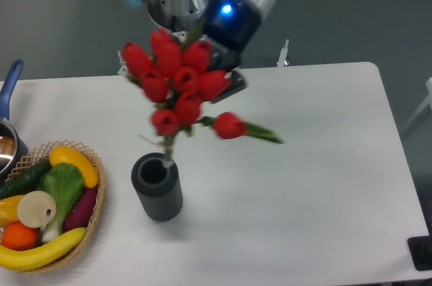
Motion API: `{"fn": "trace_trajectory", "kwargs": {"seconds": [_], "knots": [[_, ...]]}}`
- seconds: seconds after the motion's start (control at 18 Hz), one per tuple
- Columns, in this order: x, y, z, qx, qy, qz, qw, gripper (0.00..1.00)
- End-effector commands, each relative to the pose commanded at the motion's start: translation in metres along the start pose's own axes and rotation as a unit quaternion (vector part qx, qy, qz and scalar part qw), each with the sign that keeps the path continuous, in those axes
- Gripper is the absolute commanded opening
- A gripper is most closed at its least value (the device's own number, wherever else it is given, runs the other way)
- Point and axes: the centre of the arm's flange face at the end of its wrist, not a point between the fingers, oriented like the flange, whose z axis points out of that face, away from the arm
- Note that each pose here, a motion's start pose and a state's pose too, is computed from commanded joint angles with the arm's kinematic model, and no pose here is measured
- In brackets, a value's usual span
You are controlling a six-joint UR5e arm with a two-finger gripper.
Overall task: Pick up the flowers from the vase
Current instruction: 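Lift the grasped tulips up out of the grey vase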
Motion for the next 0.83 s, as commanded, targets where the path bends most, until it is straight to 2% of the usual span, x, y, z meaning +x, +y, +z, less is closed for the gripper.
{"fn": "trace_trajectory", "kwargs": {"seconds": [0.17, 0.39, 0.61, 0.72, 0.83], "knots": [[-0.018, 0.020, -0.018, -0.008, -0.024, -0.004, 0.9997, 0.24], [-0.049, 0.035, -0.063, -0.007, -0.071, -0.008, 0.9974, 0.24], [-0.058, 0.063, -0.074, -0.014, -0.082, -0.022, 0.9963, 0.24], [-0.057, 0.076, -0.078, -0.020, -0.085, -0.005, 0.9961, 0.24], [-0.056, 0.083, -0.078, -0.022, -0.084, -0.007, 0.9962, 0.24]]}}
